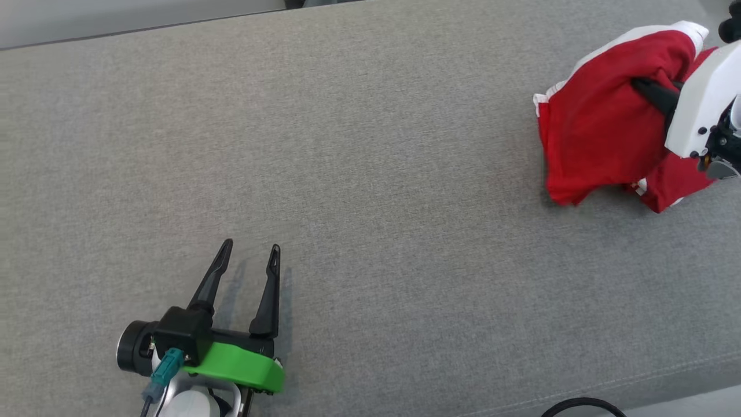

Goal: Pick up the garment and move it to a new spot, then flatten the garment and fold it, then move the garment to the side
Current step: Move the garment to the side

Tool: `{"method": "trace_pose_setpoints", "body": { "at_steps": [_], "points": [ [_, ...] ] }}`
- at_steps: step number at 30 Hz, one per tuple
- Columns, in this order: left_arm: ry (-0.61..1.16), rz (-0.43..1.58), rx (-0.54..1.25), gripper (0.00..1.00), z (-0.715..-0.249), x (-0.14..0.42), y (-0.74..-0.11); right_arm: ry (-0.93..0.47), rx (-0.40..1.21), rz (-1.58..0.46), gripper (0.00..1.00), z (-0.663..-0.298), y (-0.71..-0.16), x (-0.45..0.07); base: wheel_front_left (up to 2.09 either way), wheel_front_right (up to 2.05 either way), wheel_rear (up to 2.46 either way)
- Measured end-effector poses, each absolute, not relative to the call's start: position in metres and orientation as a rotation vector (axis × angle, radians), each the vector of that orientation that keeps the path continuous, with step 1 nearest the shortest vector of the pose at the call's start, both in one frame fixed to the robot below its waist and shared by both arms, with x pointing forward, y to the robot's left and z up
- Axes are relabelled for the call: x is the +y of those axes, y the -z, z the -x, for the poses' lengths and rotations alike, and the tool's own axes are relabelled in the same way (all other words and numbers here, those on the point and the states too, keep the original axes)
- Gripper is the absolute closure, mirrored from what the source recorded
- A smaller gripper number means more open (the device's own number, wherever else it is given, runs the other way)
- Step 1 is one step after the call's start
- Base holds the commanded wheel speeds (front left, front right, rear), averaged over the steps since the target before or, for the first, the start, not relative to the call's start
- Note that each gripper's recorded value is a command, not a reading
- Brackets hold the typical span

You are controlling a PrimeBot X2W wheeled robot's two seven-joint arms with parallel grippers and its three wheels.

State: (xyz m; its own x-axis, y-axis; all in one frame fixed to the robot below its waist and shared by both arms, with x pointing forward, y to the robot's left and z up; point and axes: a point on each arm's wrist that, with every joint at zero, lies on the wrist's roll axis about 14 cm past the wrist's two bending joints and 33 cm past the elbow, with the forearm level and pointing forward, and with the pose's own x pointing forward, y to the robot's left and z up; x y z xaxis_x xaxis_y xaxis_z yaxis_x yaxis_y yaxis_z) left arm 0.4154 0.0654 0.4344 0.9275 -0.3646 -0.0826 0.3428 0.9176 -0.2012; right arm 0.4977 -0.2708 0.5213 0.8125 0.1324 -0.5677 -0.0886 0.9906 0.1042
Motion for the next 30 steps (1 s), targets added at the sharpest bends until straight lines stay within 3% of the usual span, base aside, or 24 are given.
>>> {"method": "trace_pose_setpoints", "body": {
  "at_steps": [7, 12, 22, 30],
  "points": [
    [0.286, 0.19, 0.124, 0.0, -0.411, 0.09, -0.434, -0.259, 0.655, -0.045, 1.0, -0.517, -0.529, -0.225, 0.0, 0.0, 0.0],
    [0.246, 0.189, 0.129, 0.0, -0.408, 0.102, -0.433, -0.288, 0.73, -0.021, 1.0, -0.518, -0.53, -0.223, 0.0, 0.0, 0.0],
    [0.246, 0.188, 0.153, 0.0, -0.41, 0.101, -0.423, -0.102, 0.841, 0.009, 1.0, -0.503, -0.521, -0.298, 0.0, 0.0, 0.0],
    [0.275, 0.181, 0.162, 0.0, -0.419, 0.094, -0.417, 0.072, 0.878, 0.147, 1.0, -0.491, -0.506, -0.354, 0.0, 0.0, 0.0]
  ]
}}
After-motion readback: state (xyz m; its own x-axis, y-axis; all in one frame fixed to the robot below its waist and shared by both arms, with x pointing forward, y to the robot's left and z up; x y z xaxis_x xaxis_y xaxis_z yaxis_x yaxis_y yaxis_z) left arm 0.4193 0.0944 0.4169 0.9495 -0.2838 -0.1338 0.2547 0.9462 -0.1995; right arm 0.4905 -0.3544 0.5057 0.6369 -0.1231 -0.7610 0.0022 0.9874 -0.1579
